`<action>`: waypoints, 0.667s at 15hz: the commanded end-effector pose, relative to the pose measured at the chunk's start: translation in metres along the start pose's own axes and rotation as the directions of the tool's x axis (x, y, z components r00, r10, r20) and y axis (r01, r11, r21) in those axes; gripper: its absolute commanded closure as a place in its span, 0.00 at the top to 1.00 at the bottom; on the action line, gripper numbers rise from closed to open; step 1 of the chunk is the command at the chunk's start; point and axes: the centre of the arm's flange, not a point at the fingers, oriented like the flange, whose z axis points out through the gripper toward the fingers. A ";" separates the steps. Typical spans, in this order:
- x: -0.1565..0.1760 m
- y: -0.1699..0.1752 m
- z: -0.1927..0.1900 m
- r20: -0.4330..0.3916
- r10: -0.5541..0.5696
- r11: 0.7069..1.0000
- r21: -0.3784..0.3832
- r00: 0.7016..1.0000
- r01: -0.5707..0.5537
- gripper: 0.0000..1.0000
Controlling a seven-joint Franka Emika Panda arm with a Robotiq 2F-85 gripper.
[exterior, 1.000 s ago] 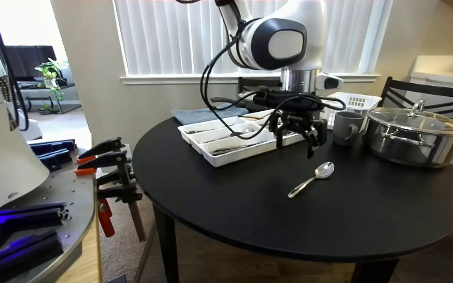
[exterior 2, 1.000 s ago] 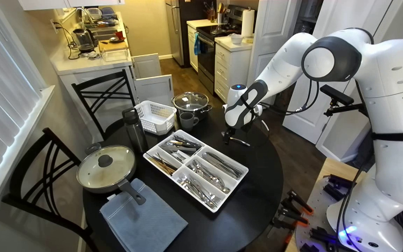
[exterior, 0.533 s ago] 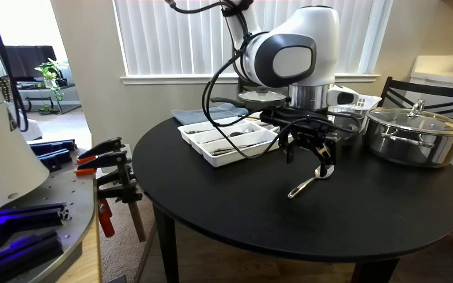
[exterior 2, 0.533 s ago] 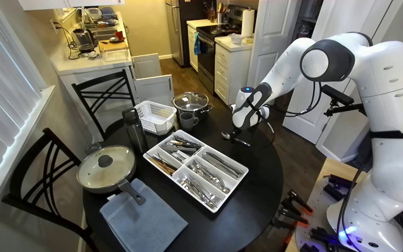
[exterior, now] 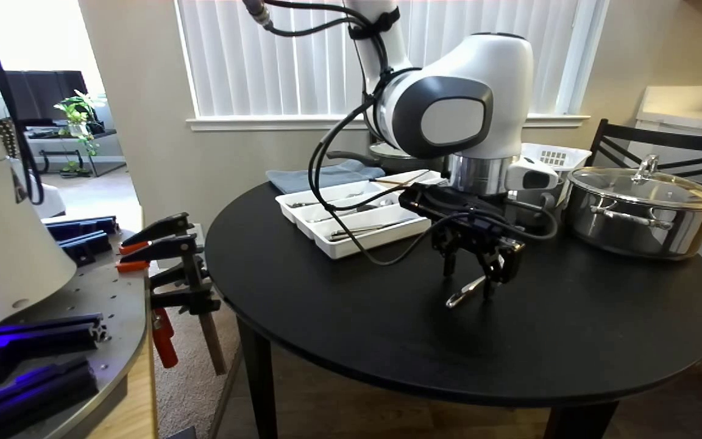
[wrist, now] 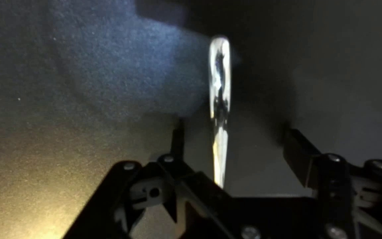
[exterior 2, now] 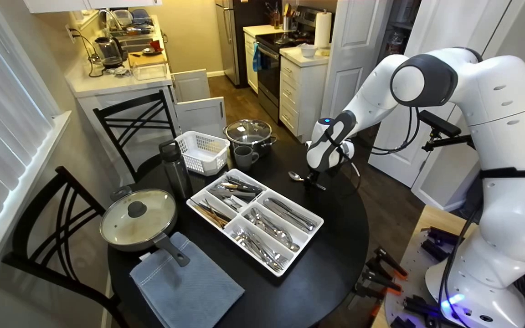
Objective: Put the cutlery in the tray
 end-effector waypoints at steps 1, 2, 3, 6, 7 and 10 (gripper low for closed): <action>-0.005 0.007 0.003 -0.023 0.004 1.000 0.014 1.000 -0.003 0.47; -0.005 0.007 0.002 -0.024 0.006 1.000 0.017 1.000 -0.006 0.41; -0.005 0.008 0.001 -0.026 0.005 1.000 0.015 1.000 -0.005 0.34; -0.002 0.003 0.000 -0.031 -0.004 1.000 0.020 1.000 0.005 0.15; -0.001 0.000 0.001 -0.032 -0.008 1.000 0.024 0.999 0.009 0.09; 0.002 -0.015 0.000 -0.033 -0.026 0.999 0.037 0.999 0.027 0.00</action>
